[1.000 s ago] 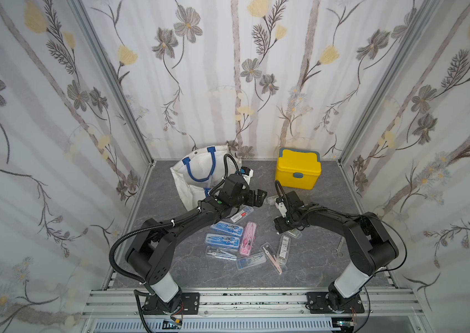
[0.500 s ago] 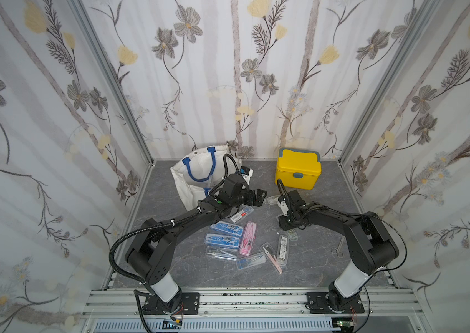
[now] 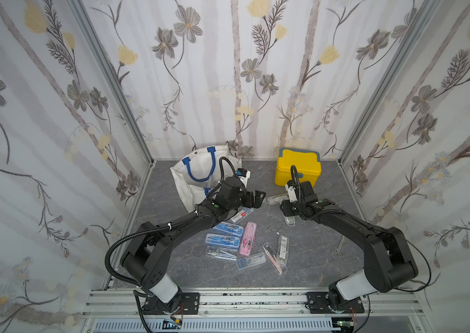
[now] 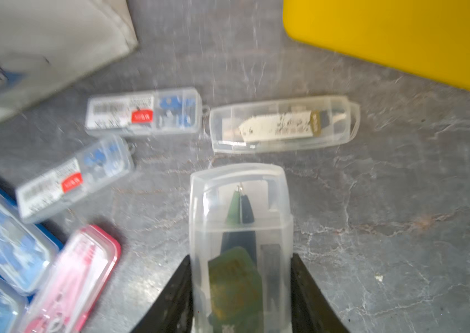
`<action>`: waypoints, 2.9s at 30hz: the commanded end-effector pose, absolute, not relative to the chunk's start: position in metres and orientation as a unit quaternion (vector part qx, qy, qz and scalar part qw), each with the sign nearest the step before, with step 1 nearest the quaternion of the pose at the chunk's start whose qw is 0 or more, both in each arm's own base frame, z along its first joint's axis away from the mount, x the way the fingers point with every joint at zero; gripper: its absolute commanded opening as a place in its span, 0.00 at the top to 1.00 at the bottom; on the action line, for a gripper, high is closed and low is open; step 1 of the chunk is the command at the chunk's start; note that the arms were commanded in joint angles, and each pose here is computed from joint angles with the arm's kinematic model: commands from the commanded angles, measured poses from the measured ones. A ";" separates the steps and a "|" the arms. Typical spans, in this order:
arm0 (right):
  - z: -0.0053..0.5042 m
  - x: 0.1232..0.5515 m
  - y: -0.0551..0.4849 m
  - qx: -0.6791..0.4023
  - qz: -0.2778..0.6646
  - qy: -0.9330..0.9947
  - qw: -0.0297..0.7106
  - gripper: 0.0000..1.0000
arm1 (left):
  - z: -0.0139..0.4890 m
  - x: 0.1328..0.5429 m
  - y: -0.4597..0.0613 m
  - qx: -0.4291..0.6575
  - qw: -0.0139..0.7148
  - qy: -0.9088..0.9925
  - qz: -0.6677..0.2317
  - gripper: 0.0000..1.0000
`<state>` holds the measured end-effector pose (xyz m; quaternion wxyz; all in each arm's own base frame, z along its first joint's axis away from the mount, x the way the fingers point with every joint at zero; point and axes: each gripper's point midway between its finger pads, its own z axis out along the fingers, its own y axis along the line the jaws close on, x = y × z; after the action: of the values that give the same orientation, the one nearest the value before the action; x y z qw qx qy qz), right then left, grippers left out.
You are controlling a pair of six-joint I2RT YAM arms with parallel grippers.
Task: Put the compass set into the canvas bag
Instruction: Pick up the compass set at the center of the board, then place the compass set in the canvas bag.
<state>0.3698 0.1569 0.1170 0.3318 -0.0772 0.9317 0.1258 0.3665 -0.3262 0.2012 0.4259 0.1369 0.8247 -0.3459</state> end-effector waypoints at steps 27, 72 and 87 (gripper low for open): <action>0.250 0.391 0.171 0.038 0.305 0.822 0.479 0.73 | 0.234 0.337 -0.431 0.155 0.445 0.700 -0.537 0.10; 0.277 0.377 0.143 0.052 0.340 0.781 0.521 0.01 | 0.231 0.369 -0.430 0.143 0.476 0.729 -0.470 0.89; 0.257 0.370 0.120 0.054 0.284 0.793 0.536 0.00 | 0.312 0.428 -0.283 0.092 0.587 0.783 -0.183 0.88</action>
<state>0.3683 0.1196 0.2605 0.5344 0.0599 0.7923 0.2882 0.4203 -0.3162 0.3172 0.5882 0.0972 0.7605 -0.2571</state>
